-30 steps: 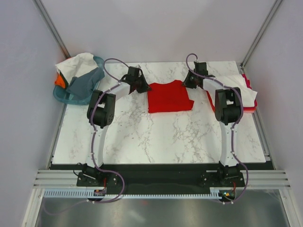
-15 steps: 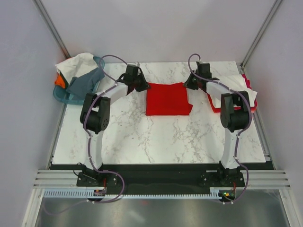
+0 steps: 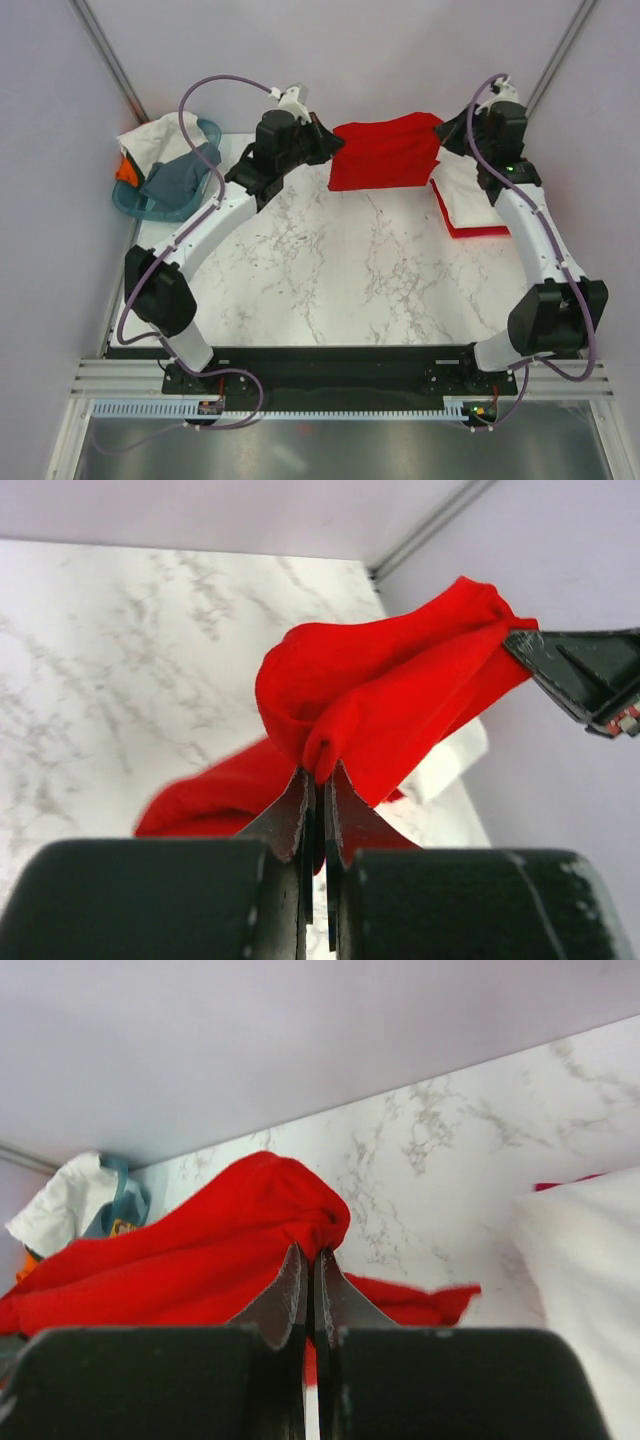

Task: Fold and stack the t-shirts
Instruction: Neatly place the folded tshirt to the corner

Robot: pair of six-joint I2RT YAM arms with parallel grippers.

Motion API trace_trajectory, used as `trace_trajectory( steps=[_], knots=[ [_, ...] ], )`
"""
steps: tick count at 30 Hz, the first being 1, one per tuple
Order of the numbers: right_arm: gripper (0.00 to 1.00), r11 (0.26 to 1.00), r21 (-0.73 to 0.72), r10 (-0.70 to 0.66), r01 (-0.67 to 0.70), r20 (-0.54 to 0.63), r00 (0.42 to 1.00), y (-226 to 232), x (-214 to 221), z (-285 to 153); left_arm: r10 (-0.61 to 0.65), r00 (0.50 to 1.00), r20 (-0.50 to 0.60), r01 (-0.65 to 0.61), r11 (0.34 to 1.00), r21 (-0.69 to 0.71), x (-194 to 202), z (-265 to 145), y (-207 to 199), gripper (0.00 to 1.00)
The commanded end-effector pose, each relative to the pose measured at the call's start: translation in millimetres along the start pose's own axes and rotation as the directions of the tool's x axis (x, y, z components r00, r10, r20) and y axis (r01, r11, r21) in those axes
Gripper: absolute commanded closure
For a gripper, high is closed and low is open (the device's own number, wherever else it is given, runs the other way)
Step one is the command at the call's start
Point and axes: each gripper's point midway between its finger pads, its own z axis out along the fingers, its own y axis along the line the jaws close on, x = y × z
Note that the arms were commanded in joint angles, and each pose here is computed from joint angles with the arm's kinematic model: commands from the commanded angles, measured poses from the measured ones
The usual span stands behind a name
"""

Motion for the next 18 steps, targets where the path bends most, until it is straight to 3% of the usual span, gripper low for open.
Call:
trace_trajectory(
  steps=[1, 7, 12, 14, 18],
  knots=[
    [1.00, 0.993, 0.118, -0.014, -0.004, 0.151, 0.988, -11.3, -69.7, -53.1, 0.034, 0.993, 0.112, -0.043, 0.995, 0.085, -35.5, -16.4, -52.6, 0.98],
    [1.00, 0.946, 0.321, -0.040, -0.046, 0.258, 0.965, -56.7, -134.4, -118.0, 0.014, 0.995, 0.098, -0.036, 0.974, 0.223, -11.1, -2.4, -132.4, 0.98],
    [1.00, 0.893, 0.435, -0.026, -0.118, 0.310, 0.950, -105.3, -156.4, -150.9, -0.002, 0.994, 0.109, -0.036, 0.937, 0.348, 19.7, 19.0, -208.2, 0.98],
    [1.00, 0.864, 0.480, -0.018, -0.149, 0.325, 0.946, -129.2, -162.8, -162.0, -0.003, 0.998, 0.069, -0.022, 0.933, 0.360, 52.8, 40.8, -220.3, 0.98],
    [1.00, 0.816, 0.549, -0.007, -0.180, 0.322, 0.947, -168.4, -164.9, -171.6, -0.053, 0.997, 0.058, 0.025, 0.909, 0.417, 66.7, 60.4, -253.2, 0.98]
  ],
)
